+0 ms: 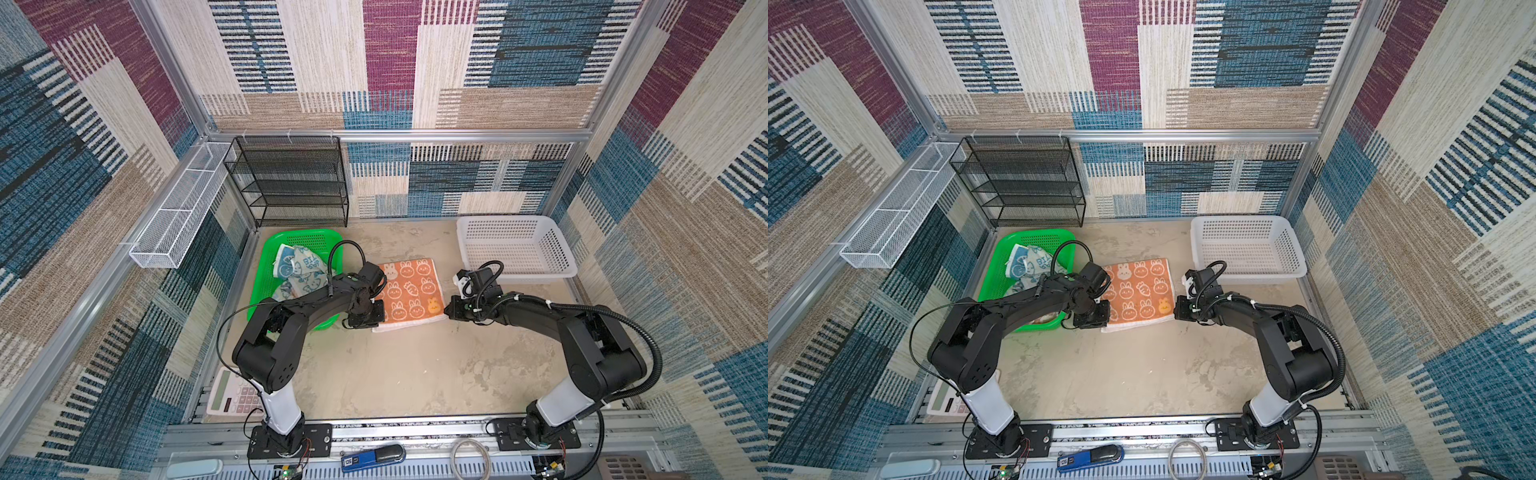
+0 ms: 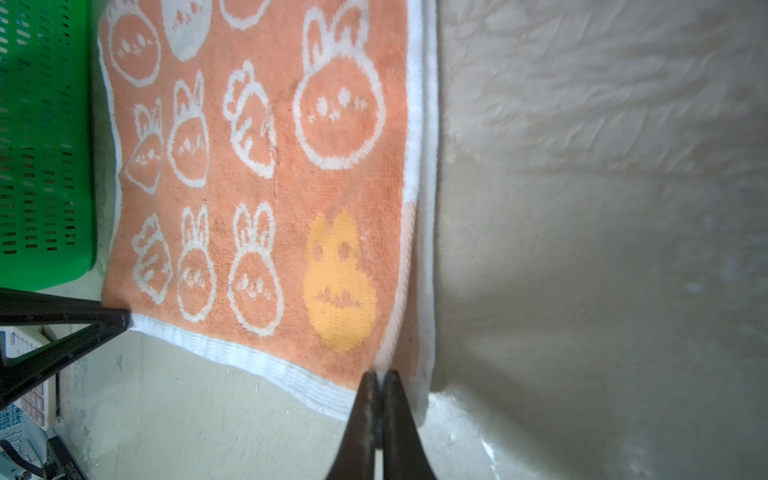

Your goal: Fold and stack the towels

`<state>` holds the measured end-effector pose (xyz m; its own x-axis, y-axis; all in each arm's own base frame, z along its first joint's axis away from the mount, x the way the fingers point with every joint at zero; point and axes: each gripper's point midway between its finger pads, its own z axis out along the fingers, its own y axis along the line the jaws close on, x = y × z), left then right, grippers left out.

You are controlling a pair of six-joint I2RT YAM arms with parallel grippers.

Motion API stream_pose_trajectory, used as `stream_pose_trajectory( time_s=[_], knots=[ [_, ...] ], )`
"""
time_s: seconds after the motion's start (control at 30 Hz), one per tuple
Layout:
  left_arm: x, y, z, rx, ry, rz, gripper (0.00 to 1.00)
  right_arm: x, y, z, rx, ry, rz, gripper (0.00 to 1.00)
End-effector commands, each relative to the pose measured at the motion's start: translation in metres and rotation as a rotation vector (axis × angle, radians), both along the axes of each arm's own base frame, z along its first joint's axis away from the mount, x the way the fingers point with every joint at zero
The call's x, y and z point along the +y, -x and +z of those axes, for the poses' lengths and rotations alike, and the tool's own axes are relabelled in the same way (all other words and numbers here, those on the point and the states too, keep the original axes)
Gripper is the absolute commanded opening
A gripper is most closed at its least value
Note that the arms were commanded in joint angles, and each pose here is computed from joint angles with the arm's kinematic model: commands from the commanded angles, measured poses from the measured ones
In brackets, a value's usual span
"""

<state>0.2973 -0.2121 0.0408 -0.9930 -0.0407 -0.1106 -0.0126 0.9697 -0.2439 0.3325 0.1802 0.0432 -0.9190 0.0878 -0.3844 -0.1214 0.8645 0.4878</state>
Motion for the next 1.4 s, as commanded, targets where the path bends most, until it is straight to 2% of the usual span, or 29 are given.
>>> stream_pose_trajectory(
  time_s=[0.0,0.13,0.3,0.47,0.57,0.6,0.63,0.77,0.87,0.93,1.07,1.37],
  knots=[
    [-0.005,0.001,0.006,-0.001,0.025,0.007,0.33,-0.001,-0.007,0.004,-0.026,0.015,-0.001,0.03],
    [-0.009,0.002,0.012,-0.011,0.039,0.004,0.46,0.0,-0.009,0.005,-0.028,0.018,-0.001,0.05],
    [-0.008,0.002,0.027,-0.045,0.05,-0.001,0.59,-0.002,-0.012,0.007,-0.035,0.028,-0.009,0.14],
    [-0.009,0.003,0.04,-0.046,0.039,-0.06,0.66,-0.008,-0.018,0.018,-0.065,0.062,-0.025,0.35],
    [-0.01,-0.005,0.057,-0.112,0.05,-0.079,0.71,-0.007,-0.02,0.035,-0.1,0.05,-0.027,0.49],
    [-0.012,-0.01,0.066,-0.154,0.062,-0.082,0.81,-0.004,-0.023,0.043,-0.12,0.031,-0.021,0.58],
    [-0.011,-0.015,0.074,-0.192,0.062,-0.08,0.99,-0.001,-0.025,0.049,-0.133,0.015,-0.015,0.64],
    [-0.001,-0.048,0.104,-0.343,0.023,-0.022,1.0,0.027,-0.039,0.076,-0.172,-0.127,0.044,0.86],
    [-0.007,-0.072,0.109,-0.336,0.124,0.079,1.0,0.05,-0.042,0.08,-0.151,-0.252,0.101,0.96],
    [-0.021,-0.083,0.1,-0.287,0.186,0.111,1.0,0.058,-0.042,0.075,-0.134,-0.294,0.114,0.99],
    [-0.039,-0.088,0.063,-0.182,0.198,0.125,1.0,0.059,-0.035,0.049,-0.082,-0.288,0.114,0.99],
    [-0.035,-0.059,0.003,-0.046,0.13,0.11,1.0,0.039,0.014,-0.004,0.031,-0.241,0.086,0.99]
  ],
)
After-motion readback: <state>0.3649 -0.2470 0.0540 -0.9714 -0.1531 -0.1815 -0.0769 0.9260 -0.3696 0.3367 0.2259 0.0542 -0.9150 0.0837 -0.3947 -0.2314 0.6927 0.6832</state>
